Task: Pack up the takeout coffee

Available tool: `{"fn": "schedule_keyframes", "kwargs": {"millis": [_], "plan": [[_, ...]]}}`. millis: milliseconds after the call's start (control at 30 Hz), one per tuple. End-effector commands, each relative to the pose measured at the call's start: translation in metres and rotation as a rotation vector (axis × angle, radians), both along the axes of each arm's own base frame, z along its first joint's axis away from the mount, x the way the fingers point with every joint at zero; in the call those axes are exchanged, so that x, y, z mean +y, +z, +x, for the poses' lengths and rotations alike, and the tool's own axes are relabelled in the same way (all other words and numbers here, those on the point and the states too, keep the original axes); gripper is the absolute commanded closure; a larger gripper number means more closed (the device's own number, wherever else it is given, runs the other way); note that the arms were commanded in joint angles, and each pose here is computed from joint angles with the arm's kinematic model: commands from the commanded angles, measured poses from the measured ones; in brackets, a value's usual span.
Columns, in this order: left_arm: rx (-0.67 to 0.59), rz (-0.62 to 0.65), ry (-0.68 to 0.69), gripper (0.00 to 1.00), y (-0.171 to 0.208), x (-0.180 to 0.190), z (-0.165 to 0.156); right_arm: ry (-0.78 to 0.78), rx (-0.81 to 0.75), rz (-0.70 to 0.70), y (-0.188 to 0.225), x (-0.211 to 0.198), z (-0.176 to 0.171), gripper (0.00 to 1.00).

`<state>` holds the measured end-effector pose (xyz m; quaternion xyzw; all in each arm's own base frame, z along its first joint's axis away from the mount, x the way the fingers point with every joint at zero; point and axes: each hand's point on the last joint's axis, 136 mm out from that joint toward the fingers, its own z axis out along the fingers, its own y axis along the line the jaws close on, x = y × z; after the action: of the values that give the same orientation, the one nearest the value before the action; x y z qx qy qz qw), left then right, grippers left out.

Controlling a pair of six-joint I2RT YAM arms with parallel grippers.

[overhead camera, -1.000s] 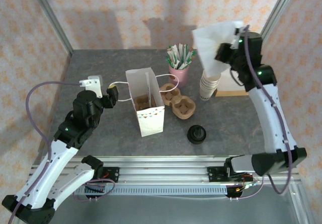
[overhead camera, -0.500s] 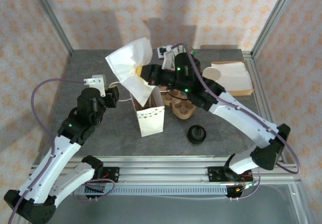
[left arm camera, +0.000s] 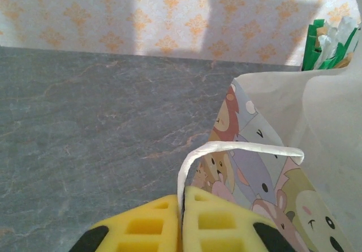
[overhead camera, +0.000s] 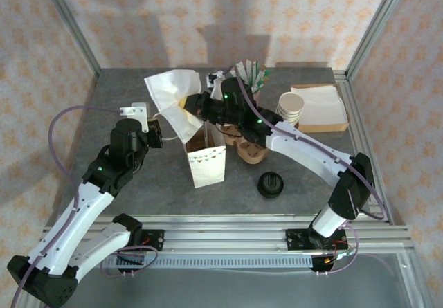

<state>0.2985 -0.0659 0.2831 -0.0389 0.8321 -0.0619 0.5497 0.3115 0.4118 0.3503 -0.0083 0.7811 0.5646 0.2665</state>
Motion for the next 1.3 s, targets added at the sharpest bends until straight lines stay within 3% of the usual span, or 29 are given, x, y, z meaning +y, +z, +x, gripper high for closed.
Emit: {"fn": "schedule_keyframes", "kwargs": {"millis": [0, 500, 667, 967, 1267], "plan": [[0.001, 0.005, 0.031, 0.96, 0.008, 0.007, 0.000, -0.046, 0.034, -0.083, -0.026, -0.018, 0.013, 1.00], [0.013, 0.022, 0.050, 1.00, 0.005, 0.011, 0.001, -0.064, -0.019, -0.616, -0.096, -0.062, 0.027, 1.00], [0.009, 0.013, 0.036, 1.00, 0.007, 0.008, 0.001, 0.007, -0.095, -0.851, -0.112, -0.064, 0.024, 1.00], [-0.002, 0.000, 0.021, 1.00, 0.010, 0.006, 0.000, 0.156, -0.117, -1.146, -0.138, -0.061, 0.020, 1.00], [-0.007, -0.007, 0.010, 1.00, 0.011, 0.004, 0.000, 0.244, -0.074, -1.215, -0.153, -0.049, 0.018, 1.00]]}}
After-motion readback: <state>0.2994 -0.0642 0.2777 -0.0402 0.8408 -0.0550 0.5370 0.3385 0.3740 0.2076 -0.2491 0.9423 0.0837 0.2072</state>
